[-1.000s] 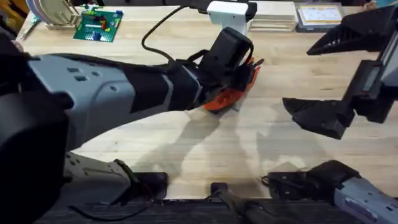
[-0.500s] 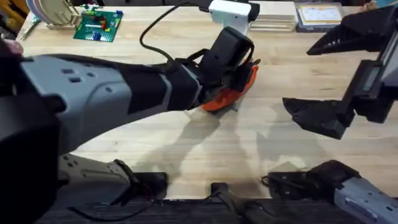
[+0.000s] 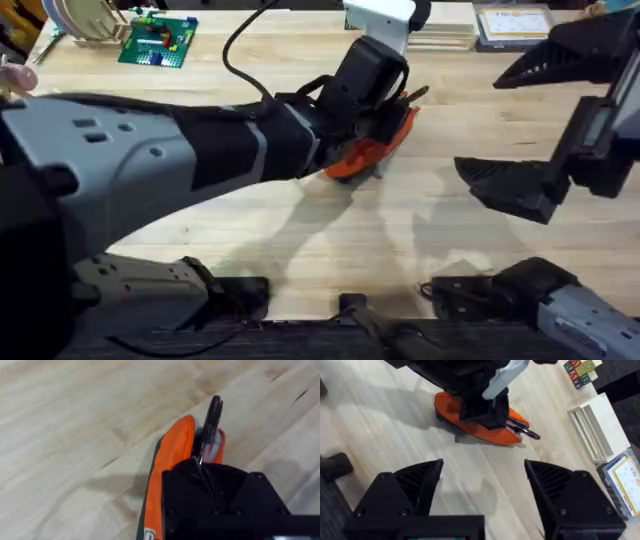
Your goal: Unzip the bag, pick up the pens from the table one at a time and place them inside, then zip the bag closed.
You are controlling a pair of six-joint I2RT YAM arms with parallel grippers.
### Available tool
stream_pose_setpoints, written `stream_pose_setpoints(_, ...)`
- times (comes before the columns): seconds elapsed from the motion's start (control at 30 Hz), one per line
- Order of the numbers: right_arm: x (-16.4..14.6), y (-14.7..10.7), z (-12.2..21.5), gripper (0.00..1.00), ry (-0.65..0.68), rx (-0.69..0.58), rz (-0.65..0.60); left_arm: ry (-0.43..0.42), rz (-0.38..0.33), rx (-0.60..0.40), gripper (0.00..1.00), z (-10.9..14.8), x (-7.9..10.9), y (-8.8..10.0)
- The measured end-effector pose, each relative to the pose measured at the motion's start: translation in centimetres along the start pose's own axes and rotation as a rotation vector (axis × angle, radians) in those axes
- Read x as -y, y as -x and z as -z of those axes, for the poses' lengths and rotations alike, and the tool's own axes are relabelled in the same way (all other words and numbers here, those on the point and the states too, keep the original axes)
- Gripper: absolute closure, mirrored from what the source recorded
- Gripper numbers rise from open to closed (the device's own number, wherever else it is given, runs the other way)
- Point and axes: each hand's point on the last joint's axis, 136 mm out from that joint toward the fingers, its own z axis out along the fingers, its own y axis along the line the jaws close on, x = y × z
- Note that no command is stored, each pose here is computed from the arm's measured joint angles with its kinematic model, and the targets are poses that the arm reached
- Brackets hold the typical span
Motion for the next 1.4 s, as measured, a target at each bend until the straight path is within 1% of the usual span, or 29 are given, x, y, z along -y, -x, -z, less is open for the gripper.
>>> stream_pose_setpoints(0.1, 0.0, 0.0, 0.0, 0.006, 0.0, 0.0, 0.0, -0.008, -0.019, 0.037, 0.958, 0.0, 0.2, 0.9)
stream_pose_setpoints(0.17, 0.0, 0.0, 0.0, 0.006, 0.0, 0.0, 0.0, -0.008, -0.033, 0.041, 0.958, 0.1, 0.2, 1.0)
stream_pose_setpoints(0.27, 0.0, 0.0, 0.0, 0.006, 0.0, 0.0, 0.0, -0.002, -0.045, 0.01, 0.958, 0.1, 0.1, 0.3)
stream_pose_setpoints(0.5, 0.0, 0.0, 0.0, 0.006, 0.0, 0.0, 0.0, 0.021, -0.061, -0.087, 0.958, 0.2, -0.5, -2.1)
stream_pose_setpoints(0.67, 0.0, 0.0, 0.0, 0.006, 0.0, 0.0, 0.0, 0.044, -0.062, -0.159, 0.958, 0.9, -1.1, -3.7)
stream_pose_setpoints(0.83, 0.0, 0.0, 0.0, 0.005, 0.0, 0.0, 0.0, 0.067, -0.042, -0.21, 0.958, 1.4, -1.5, -4.7)
stream_pose_setpoints(1.1, 0.0, 0.0, 0.0, 0.005, 0.0, 0.0, 0.0, 0.072, -0.035, -0.229, 0.956, 1.6, -1.6, -5.0)
stream_pose_setpoints(1.13, 0.0, 0.0, 0.0, 0.005, 0.001, 0.001, 0.0, 0.072, -0.035, -0.229, 0.927, 1.6, -1.6, -5.0)
stream_pose_setpoints(1.17, 0.0, 0.0, 0.0, 0.005, 0.002, 0.001, 0.0, 0.071, -0.037, -0.23, 0.853, 1.6, -1.6, -5.0)
stream_pose_setpoints(1.23, 0.0, 0.0, 0.0, 0.005, 0.002, 0.002, 0.0, 0.07, -0.038, -0.234, 0.614, 1.6, -1.5, -5.1)
stream_pose_setpoints(1.3, 0.0, 0.0, 0.0, 0.005, 0.002, 0.002, 0.0, 0.074, -0.039, -0.242, 0.296, 1.7, -1.6, -5.3)
stream_pose_setpoints(1.33, 0.0, 0.0, 0.0, 0.005, 0.002, 0.002, 0.0, 0.076, -0.039, -0.244, 0.152, 1.7, -1.6, -5.4)
stream_pose_setpoints(1.37, 0.0, 0.0, 0.0, 0.005, 0.002, 0.002, 0.0, 0.076, -0.036, -0.248, 0.046, 1.7, -1.6, -5.4)
stream_pose_setpoints(1.4, 0.0, 0.0, 0.0, 0.005, 0.002, 0.002, 0.0, 0.076, -0.037, -0.249, 0.016, 1.7, -1.6, -5.5)
